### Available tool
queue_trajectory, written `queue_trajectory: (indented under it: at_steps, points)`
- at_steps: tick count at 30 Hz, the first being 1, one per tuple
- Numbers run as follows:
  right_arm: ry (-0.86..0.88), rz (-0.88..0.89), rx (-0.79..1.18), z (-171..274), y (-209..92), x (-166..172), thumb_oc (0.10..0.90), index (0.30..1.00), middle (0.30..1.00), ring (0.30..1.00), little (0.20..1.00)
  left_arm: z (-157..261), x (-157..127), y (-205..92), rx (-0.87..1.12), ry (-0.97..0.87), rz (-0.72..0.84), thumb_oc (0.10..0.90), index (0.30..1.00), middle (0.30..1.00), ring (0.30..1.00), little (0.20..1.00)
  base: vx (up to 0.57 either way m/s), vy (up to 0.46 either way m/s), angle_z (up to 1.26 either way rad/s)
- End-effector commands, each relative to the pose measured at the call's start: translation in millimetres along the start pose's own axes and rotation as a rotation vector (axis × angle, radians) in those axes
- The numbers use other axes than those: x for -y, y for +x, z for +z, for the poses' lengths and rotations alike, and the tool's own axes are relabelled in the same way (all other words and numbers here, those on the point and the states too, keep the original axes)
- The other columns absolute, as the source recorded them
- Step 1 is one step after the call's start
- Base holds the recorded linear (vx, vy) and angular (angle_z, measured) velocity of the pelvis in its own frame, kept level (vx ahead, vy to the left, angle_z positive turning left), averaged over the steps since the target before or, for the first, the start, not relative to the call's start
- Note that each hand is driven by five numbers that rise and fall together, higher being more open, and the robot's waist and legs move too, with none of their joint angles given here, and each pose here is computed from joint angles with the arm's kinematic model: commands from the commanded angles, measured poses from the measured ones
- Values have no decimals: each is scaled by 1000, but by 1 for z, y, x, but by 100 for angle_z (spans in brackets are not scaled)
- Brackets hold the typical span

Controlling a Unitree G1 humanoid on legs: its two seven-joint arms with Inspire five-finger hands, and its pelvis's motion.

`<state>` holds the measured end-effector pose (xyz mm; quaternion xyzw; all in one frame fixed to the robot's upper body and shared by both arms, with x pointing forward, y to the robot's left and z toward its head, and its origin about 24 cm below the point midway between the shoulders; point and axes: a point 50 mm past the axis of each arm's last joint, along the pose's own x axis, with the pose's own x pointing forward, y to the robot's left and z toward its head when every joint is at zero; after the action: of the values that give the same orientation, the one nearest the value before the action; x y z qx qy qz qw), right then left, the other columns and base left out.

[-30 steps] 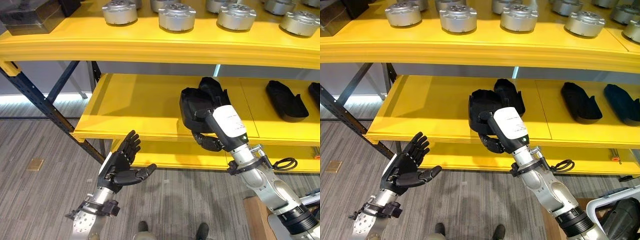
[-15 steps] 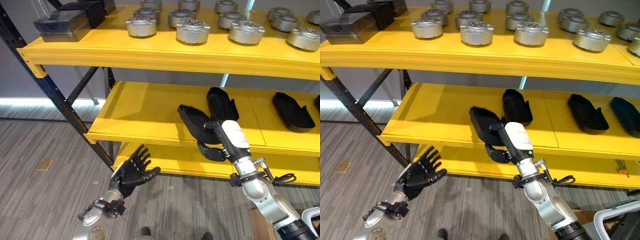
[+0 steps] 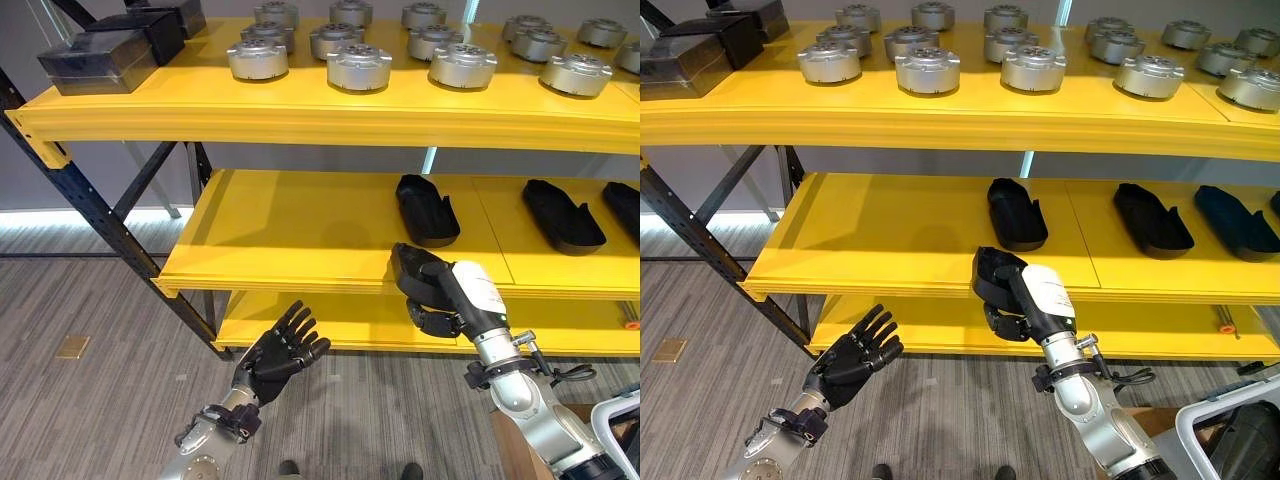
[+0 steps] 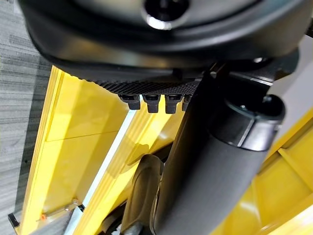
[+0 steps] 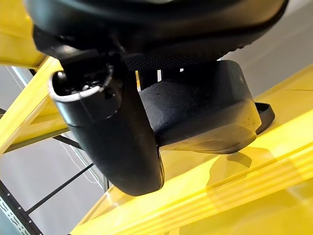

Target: Move parts from the plastic box to the shelf.

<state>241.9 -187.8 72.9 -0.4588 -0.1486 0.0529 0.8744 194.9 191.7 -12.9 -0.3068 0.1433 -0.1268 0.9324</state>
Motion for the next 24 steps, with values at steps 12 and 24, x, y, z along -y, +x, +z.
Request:
queue_trajectory:
  at_steps: [12, 24]
  points:
    - [-153, -303, 458, 58, 35, 68, 400, 300, 300, 300, 300, 57, 3, -13, 271, 181, -74, 900, 1000, 1000, 1000, 1000, 1, 144, -7]
    - [-241, -405, 677, 94, 51, 72, 400, 300, 300, 300, 300, 54, 0, -16, 258, 249, -108, 900, 1000, 1000, 1000, 1000, -61, 231, 1]
